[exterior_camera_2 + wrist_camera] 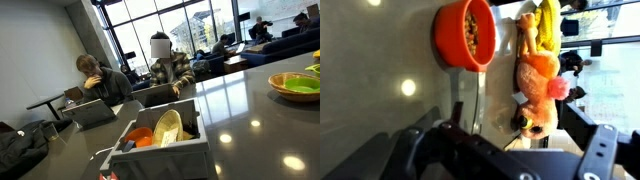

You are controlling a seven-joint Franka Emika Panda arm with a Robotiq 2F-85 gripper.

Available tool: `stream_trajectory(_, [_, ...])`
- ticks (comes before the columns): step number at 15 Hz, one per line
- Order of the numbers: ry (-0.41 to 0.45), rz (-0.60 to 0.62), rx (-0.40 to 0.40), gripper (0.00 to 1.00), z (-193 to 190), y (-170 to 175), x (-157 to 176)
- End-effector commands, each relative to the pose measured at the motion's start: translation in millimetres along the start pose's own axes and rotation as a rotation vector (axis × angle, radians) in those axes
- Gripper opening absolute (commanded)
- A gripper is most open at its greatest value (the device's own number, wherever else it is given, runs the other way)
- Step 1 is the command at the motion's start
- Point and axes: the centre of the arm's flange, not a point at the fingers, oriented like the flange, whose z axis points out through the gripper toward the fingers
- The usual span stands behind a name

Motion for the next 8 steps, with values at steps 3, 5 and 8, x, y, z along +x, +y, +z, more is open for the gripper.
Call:
stream_trajectory(3, [-0.058,0.226,0.187,1.0,0.7,8.2,-6.5])
stream_trajectory(5, [-0.071,0.267,0.225,1.0,-0.9,10.6,-5.1])
stream_trajectory(8, [-0.084,0.298,0.258,1.0,-4.4,13.5,-2.5])
